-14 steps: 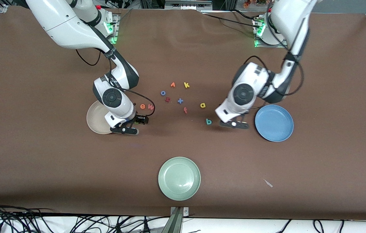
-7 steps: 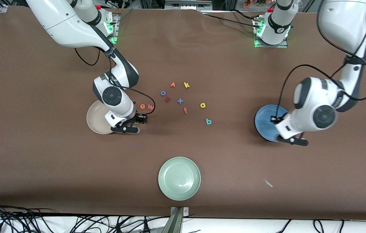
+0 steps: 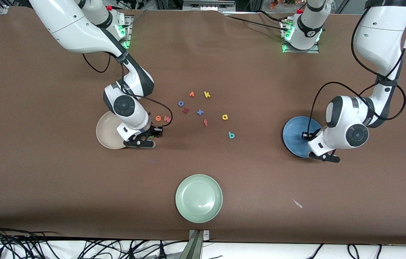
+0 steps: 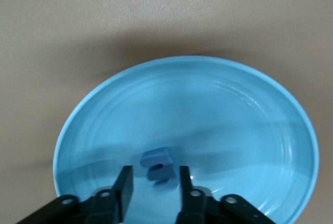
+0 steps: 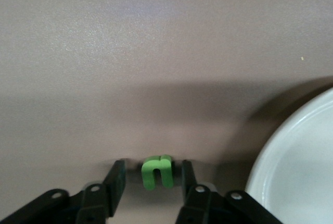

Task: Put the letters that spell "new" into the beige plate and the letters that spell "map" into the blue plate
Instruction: 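Carry the green n and blue 3 to the white and blue plates, then drop the n with the right gripper while the left gripper grasps the b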

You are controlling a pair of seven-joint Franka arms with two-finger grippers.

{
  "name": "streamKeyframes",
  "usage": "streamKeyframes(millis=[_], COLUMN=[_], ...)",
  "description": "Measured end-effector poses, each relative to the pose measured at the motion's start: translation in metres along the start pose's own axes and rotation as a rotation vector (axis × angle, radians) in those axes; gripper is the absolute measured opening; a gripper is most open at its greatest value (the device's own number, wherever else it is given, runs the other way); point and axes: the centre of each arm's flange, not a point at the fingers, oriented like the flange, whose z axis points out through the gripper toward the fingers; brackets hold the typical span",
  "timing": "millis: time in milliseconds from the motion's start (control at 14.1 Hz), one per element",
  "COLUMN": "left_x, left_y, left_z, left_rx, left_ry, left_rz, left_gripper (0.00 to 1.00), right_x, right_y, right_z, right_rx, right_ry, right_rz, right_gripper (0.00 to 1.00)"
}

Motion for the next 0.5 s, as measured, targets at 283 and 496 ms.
streamKeyframes(millis=[283, 496], left_x=[-0.004, 0.000], left_y=[0.013, 0.051], left_z=[-0.067, -0.121], left_rx=[0.003, -0.004], left_ry=[0.006, 0.068], left_rz=[0.000, -0.056], left_gripper=[0.89, 1.00], right_x=[-0.002, -0.001], right_y=[0.000, 0.001], right_z=[0.002, 0.001], right_rx=[0.001, 0.003], right_ry=[0.000, 0.003], right_rz=[-0.009, -0.009], right_gripper=[0.48, 0.35])
